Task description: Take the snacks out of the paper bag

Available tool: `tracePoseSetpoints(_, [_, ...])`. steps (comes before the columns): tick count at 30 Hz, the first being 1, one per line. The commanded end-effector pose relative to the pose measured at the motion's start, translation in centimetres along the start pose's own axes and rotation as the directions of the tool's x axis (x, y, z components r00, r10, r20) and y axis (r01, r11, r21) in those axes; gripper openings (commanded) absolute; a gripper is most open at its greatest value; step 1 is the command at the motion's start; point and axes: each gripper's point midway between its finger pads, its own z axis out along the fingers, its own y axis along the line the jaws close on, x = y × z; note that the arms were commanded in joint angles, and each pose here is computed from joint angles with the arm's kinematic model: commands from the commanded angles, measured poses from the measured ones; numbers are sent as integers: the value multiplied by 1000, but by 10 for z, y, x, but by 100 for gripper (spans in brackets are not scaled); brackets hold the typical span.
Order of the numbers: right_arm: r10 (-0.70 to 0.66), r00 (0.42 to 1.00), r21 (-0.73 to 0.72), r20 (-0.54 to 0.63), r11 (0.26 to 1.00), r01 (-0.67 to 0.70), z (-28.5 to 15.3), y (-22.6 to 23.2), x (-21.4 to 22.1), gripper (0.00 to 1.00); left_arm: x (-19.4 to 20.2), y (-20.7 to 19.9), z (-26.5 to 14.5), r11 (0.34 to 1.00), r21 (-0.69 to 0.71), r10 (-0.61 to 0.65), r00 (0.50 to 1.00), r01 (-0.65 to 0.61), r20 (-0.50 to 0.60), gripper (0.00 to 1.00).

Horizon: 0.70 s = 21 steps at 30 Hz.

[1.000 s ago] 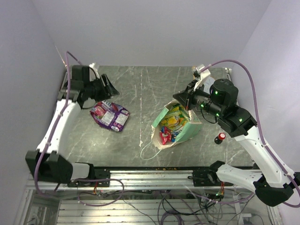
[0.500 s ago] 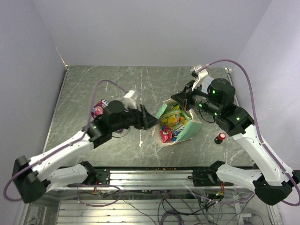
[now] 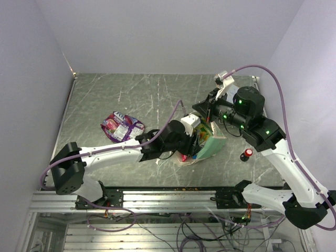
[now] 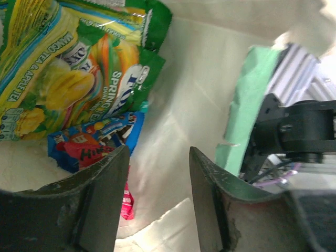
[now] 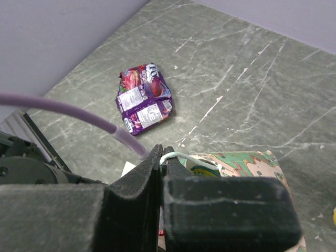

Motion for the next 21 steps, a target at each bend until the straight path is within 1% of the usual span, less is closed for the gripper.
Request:
tracePoseSetpoints(1, [-9,998,-9,70,1000,10,-6,5,-20,0,-1,3,6,994,-68,86,996,-85,25,62])
tracePoseSetpoints(6, [-23,997,6,70,1000,23,-4,2,-23,0,14,12,9,985,-107,133,991,-136,-34,69])
tracePoseSetpoints(8, [-22,997,6,71,1000,21,-3,2,-24,0,20,15,9,982,-112,149,987,-155,-59,88])
tracePoseSetpoints(9, [-21,997,2,69,1000,21,-3,3,-23,0,23,17,9,980,-116,154,985,-162,-77,93])
tracePoseSetpoints(10, [-17,998,1,66,1000,17,-2,3,-22,0,28,20,8,978,-128,153,984,-164,-94,95])
tracePoseSetpoints(12, [-15,998,-5,60,1000,15,-1,3,-19,0,35,26,4,976,-146,145,983,-161,-115,96])
tracePoseSetpoints(17, [-13,998,-8,55,1000,14,1,3,-17,0,43,34,-8,975,-171,124,987,-140,-103,96])
tracePoseSetpoints(21, [-23,998,-3,63,1000,23,2,3,-21,0,52,45,-4,962,-213,143,978,-174,-150,96])
